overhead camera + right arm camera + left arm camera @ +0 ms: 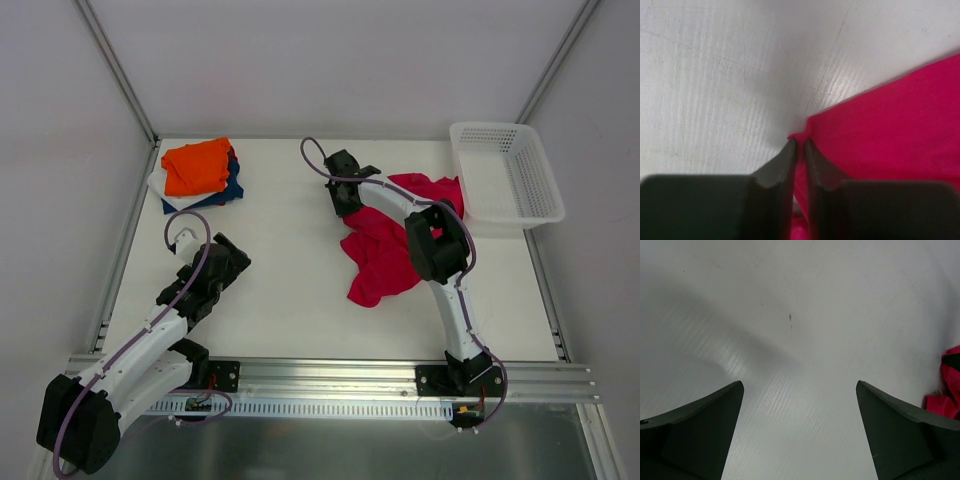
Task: Fold and stack the t-shirts
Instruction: Flatten the tshirt out
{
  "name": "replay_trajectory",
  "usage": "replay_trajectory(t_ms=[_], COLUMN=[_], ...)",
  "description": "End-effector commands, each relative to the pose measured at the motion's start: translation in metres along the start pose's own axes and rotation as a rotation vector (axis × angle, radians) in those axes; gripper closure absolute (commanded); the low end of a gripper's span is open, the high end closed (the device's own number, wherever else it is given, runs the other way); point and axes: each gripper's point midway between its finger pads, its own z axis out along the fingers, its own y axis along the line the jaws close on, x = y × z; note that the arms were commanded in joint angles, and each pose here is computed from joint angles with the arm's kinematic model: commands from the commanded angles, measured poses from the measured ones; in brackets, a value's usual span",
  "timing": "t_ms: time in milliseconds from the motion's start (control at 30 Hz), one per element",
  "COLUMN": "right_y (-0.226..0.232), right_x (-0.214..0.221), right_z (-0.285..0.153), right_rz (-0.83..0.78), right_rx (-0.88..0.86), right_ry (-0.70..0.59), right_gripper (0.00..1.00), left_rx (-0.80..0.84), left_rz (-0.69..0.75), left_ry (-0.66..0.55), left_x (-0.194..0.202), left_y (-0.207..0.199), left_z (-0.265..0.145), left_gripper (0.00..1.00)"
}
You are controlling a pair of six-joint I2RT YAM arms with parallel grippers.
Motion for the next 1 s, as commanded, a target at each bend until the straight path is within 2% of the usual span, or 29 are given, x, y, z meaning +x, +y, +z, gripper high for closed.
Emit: replay_trajectory(t_ms=[0, 100, 333, 600, 967], right_y=[0.003, -0.001, -0.029, -0.06, -0.11], right_x=[0.003, -0.004, -0.043, -0.083, -0.11], right_z=[0.001, -0.005, -0.054, -0.148, -0.283], right_rz=[0.001, 0.003, 0.039, 0.07, 0.121], right_rx=[-0.013, -0.003, 0.034, 0.065, 0.153], right_ry=[0.008, -0.012, -0.129, -0.296, -0.533], right_gripper=[0.91, 1.0, 1.0, 1.0, 1.0], left_rx=[0.015, 0.016, 0.008, 0.008, 0.048], left_rz=[0.005, 0.005, 0.007, 0.011, 0.055], left_ry=[-0.011, -0.014, -0.006, 0.021, 0.108], left_x=[-0.005, -0.005, -0.005, 0.002, 0.018], left_y=[-0.003, -0.004, -0.005, -0.008, -0.028], left_z=[0.0, 0.0, 0.002, 0.007, 0.022], left_gripper=[0.03, 0.03, 0.03, 0.03, 0.02])
